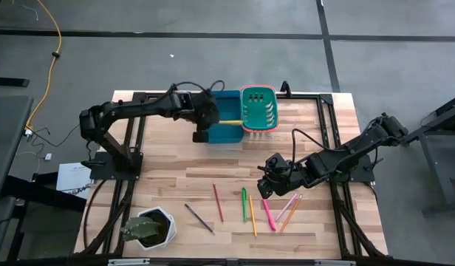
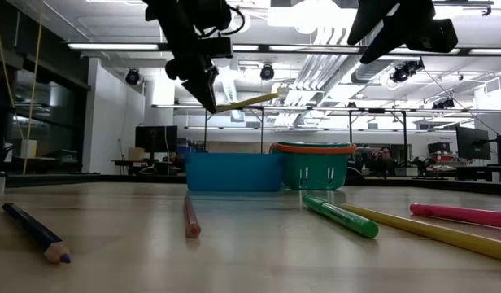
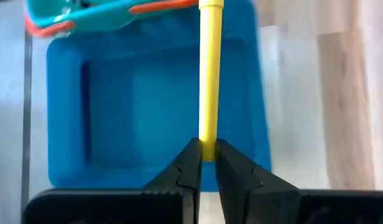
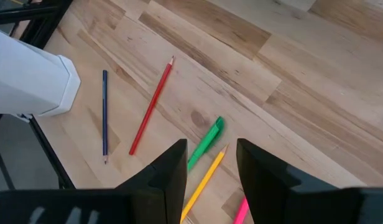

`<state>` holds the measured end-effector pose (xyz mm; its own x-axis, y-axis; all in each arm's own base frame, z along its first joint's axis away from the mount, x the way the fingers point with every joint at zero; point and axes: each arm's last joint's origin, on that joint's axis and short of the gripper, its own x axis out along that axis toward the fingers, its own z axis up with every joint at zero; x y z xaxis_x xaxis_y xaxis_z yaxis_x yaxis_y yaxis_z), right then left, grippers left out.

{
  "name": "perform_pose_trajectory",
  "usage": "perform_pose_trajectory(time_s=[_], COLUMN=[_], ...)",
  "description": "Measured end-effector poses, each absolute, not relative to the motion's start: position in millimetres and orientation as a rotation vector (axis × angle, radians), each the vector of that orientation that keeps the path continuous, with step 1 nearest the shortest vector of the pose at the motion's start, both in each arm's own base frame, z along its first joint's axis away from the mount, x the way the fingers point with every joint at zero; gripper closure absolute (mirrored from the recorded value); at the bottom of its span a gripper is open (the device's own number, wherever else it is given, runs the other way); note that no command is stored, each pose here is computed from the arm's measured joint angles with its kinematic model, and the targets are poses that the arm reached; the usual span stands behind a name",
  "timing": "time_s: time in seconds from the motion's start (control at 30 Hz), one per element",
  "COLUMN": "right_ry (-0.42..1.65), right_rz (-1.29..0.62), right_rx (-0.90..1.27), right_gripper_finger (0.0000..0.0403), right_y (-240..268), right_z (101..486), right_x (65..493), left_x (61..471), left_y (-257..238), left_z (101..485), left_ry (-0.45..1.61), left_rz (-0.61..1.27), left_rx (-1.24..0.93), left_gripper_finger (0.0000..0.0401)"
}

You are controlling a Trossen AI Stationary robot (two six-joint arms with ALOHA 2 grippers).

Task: Sort pens & pencils
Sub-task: Put the yellow pen into the blue bin

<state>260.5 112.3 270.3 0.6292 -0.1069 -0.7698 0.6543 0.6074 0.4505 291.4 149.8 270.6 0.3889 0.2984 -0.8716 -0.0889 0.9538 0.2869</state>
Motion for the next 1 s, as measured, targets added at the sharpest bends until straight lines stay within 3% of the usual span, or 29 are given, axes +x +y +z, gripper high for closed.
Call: perform_pose_trajectory(time_s=[0.37,1.0], right_ry=[0.769,0.774], right_rz=[-0.503,-0.503], right_rx=[0.809,0.812], right_gripper_finger=[0.0272,0.0272], right_y=[110.1,107.4], right_z=[270.2,270.2], right_x=[261.4,262.5], left_x=[286.9,297.0], left_y=[164.2,169.3], left_z=[271.4,240.0], left_ry=[1.120,1.221], left_rz=[0.333,0.329], left_rx=[0.144,0.032], left_gripper_finger=[0.0375,0.0375])
